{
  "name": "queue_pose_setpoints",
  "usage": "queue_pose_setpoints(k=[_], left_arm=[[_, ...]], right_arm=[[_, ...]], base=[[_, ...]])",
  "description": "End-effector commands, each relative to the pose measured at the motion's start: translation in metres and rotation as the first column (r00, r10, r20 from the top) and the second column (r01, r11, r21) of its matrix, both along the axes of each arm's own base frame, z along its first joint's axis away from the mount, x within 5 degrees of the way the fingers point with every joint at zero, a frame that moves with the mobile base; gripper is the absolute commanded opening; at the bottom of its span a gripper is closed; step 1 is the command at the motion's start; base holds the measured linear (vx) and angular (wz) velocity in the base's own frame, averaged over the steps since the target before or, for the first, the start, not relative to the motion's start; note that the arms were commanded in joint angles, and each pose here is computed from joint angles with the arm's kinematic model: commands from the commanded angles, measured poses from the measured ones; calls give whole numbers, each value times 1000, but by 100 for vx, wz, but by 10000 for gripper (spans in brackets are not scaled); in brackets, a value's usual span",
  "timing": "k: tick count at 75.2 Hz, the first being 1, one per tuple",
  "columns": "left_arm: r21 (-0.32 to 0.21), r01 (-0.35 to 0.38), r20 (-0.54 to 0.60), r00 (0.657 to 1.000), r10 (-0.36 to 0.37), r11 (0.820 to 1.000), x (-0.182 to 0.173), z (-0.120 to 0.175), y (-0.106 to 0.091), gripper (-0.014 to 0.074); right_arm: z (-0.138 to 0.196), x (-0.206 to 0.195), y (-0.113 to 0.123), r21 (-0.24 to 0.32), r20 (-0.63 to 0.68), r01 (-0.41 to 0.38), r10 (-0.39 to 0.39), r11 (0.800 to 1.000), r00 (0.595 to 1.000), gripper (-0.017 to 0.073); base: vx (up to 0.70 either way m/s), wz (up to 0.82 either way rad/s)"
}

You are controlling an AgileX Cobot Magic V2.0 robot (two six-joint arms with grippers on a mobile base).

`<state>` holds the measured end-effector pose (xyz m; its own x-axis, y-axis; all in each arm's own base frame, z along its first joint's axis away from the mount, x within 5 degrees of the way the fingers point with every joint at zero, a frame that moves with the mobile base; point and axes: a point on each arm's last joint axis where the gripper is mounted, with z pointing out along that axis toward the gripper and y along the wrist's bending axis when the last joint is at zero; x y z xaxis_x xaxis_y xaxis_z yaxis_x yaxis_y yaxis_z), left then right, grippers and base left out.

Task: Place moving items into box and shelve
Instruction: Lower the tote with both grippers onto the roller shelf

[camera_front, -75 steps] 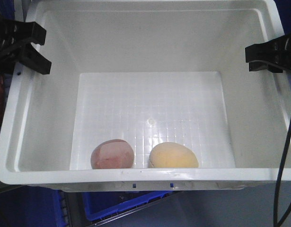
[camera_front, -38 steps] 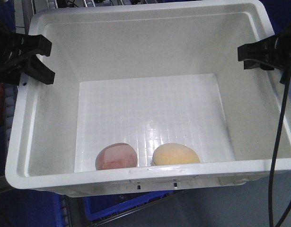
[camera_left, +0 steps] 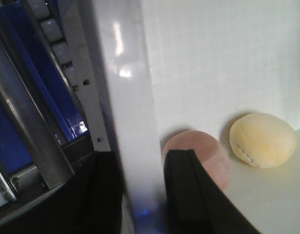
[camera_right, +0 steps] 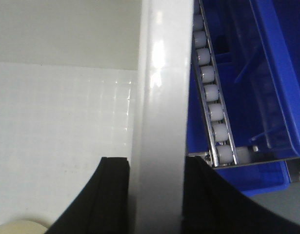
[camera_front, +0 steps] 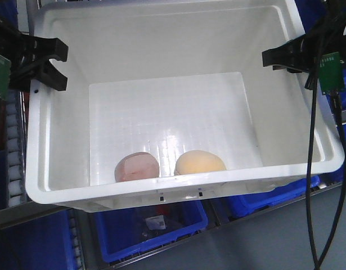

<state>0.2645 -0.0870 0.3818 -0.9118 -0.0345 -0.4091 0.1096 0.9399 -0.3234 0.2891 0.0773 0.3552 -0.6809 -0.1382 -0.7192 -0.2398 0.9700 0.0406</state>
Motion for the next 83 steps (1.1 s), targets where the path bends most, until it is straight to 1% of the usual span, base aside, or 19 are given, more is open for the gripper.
queue_pose_setpoints(k=[1, 11, 14, 20, 24, 28, 29, 31, 39, 45, 48, 52, 55, 60, 62, 65, 70, 76, 83], left_arm=[[-203, 12, 144, 989, 18, 979, 4, 27, -16, 34], [-192, -8, 178, 983, 43, 981, 16, 22, -16, 39], [-195, -13, 193, 980, 51, 981, 18, 22, -16, 42], [-207, -25, 243, 967, 76, 978, 22, 25, -16, 42], [-202, -33, 280, 956, 90, 979, 25, 27, -14, 44], [-191, -42, 320, 942, 102, 981, 28, 29, -12, 46], [-188, -43, 325, 940, 103, 981, 28, 29, -12, 46], [-186, -46, 339, 935, 108, 982, 29, 30, -12, 47], [-184, -52, 364, 924, 117, 982, 32, 31, -11, 50], [-188, -56, 380, 917, 125, 981, 35, 31, -11, 52], [-191, -59, 390, 911, 131, 980, 37, 31, -11, 53], [-197, -63, 404, 904, 139, 978, 40, 31, -11, 55], [-200, -66, 411, 900, 145, 977, 43, 30, -12, 55], [-206, -69, 425, 892, 153, 976, 45, 31, -12, 57], [-207, -70, 430, 889, 155, 976, 45, 31, -12, 57], [-211, -72, 443, 882, 161, 975, 46, 32, -12, 57], [-217, -76, 471, 865, 172, 973, 48, 35, -11, 58], [-182, -82, 513, 842, 165, 980, 50, 36, -8, 59], [-137, -86, 539, 829, 147, 987, 51, 36, -6, 61]], right_arm=[[34, 6, 11, 125, 246, -52, 19, 991, 969, -4], [24, 20, 18, 136, 260, -85, 48, 987, 965, -4], [21, 24, 20, 131, 261, -96, 59, 987, 964, -4], [14, 32, 23, 111, 274, -125, 91, 986, 958, -4], [11, 37, 25, 107, 290, -140, 104, 984, 951, -4], [8, 43, 27, 84, 312, -157, 124, 984, 942, -4], [7, 44, 28, 85, 317, -157, 122, 984, 941, -4], [6, 46, 28, 67, 329, -166, 135, 984, 935, -3], [2, 55, 30, 41, 374, -178, 150, 983, 915, -4], [-1, 62, 31, 31, 415, -166, 138, 986, 899, -4], [-1, 67, 31, 10, 446, -161, 140, 987, 884, -3], [1, 72, 36, -46, 480, -175, 176, 983, 860, -2], [2, 77, 38, -76, 489, -187, 200, 979, 849, -3], [8, 87, 49, -96, 511, -216, 235, 972, 827, -3], [8, 91, 50, -96, 513, -217, 235, 971, 825, -3], [12, 96, 56, -78, 525, -226, 232, 971, 819, -3], [12, 107, 63, -39, 533, -228, 214, 973, 819, -3], [7, 119, 73, -33, 528, -245, 225, 969, 819, -3], [2, 127, 77, -30, 512, -261, 240, 965, 825, -1]], base=[[0, 0], [0, 0], [0, 0], [0, 0], [0, 0], [0, 0], [0, 0], [0, 0], [0, 0], [0, 0], [0, 0], [0, 0], [0, 0], [0, 0], [0, 0], [0, 0], [0, 0], [0, 0], [0, 0]])
